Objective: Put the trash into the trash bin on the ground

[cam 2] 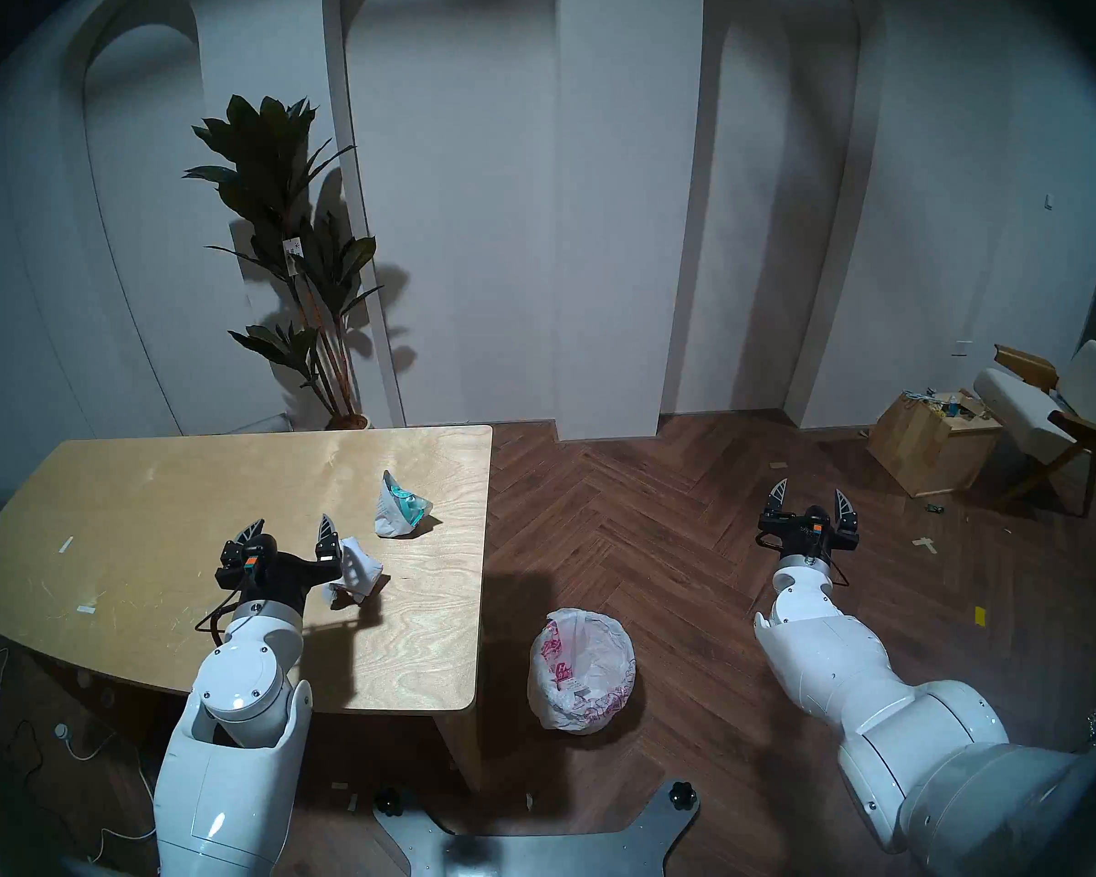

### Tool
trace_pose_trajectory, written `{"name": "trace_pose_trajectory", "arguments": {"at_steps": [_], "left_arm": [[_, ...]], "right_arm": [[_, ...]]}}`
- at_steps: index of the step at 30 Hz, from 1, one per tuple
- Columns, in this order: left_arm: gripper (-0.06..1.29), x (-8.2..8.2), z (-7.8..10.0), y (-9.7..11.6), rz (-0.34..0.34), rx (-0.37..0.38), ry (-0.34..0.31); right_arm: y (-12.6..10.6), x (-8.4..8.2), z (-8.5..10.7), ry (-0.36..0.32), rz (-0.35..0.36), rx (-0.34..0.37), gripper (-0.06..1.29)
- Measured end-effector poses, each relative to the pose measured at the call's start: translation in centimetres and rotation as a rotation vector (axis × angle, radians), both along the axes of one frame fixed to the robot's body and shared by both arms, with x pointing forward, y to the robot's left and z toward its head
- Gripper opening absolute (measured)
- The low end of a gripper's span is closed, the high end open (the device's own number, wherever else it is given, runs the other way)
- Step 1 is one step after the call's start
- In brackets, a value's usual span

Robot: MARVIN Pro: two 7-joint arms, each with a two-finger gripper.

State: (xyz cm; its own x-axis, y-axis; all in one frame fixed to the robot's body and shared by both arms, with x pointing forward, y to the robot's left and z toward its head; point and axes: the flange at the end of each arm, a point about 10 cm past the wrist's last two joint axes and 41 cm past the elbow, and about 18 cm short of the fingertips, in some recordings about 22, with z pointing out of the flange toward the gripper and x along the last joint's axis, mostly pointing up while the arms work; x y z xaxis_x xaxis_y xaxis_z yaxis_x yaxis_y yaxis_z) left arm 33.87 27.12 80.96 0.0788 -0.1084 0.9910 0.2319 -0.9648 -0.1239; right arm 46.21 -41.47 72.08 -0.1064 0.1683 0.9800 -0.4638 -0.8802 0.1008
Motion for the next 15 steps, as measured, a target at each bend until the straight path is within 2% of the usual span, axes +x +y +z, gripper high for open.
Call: {"name": "trace_pose_trajectory", "arguments": {"at_steps": [15], "left_arm": [[1.24,-0.7,-0.2,2.5,0.028,0.036,0.088]], "right_arm": [[0.2,-0.8,0.8,-0.032,0.063,-0.001,1.22]]}}
